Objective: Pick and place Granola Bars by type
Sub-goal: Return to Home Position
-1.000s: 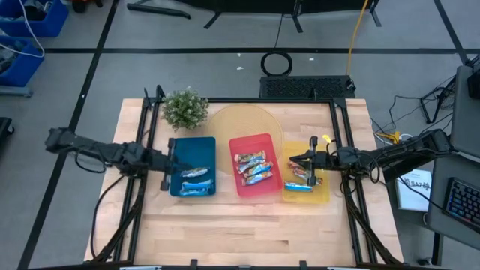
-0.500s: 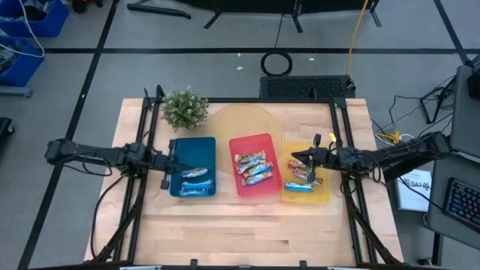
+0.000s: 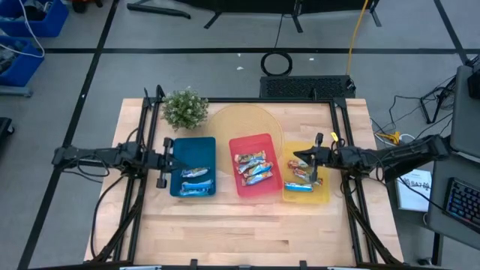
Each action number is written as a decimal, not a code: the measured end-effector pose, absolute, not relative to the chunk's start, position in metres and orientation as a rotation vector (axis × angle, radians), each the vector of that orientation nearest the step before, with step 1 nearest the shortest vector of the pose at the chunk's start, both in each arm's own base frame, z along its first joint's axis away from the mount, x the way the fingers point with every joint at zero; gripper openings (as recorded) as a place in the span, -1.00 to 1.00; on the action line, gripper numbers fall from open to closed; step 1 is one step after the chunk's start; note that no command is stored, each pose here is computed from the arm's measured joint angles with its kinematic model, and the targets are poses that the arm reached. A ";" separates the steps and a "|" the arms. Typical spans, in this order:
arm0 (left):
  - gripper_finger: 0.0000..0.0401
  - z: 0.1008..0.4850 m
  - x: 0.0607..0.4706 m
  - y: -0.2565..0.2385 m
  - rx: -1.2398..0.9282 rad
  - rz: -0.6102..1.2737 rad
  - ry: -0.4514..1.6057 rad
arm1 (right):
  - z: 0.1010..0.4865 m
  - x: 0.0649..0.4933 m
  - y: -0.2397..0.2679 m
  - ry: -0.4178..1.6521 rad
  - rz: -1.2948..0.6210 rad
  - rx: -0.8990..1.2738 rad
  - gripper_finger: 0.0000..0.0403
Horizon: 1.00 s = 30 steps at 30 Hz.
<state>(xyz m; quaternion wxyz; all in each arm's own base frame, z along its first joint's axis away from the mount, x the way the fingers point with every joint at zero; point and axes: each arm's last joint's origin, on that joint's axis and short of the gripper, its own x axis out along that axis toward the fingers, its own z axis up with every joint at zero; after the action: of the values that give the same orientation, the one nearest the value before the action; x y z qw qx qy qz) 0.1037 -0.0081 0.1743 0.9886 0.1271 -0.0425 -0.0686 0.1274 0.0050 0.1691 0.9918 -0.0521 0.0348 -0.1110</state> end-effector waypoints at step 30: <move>-1.00 0.170 0.104 -0.002 0.172 -0.183 -0.039 | 0.186 0.094 0.003 -0.158 -0.229 -0.170 -1.00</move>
<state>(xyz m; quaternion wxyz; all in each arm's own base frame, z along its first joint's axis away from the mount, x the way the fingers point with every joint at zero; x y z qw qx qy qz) 0.1038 -0.0022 0.1701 0.9919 0.0859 -0.0196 -0.0913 0.0936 0.0028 0.1863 0.9868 -0.0844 -0.0789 -0.1138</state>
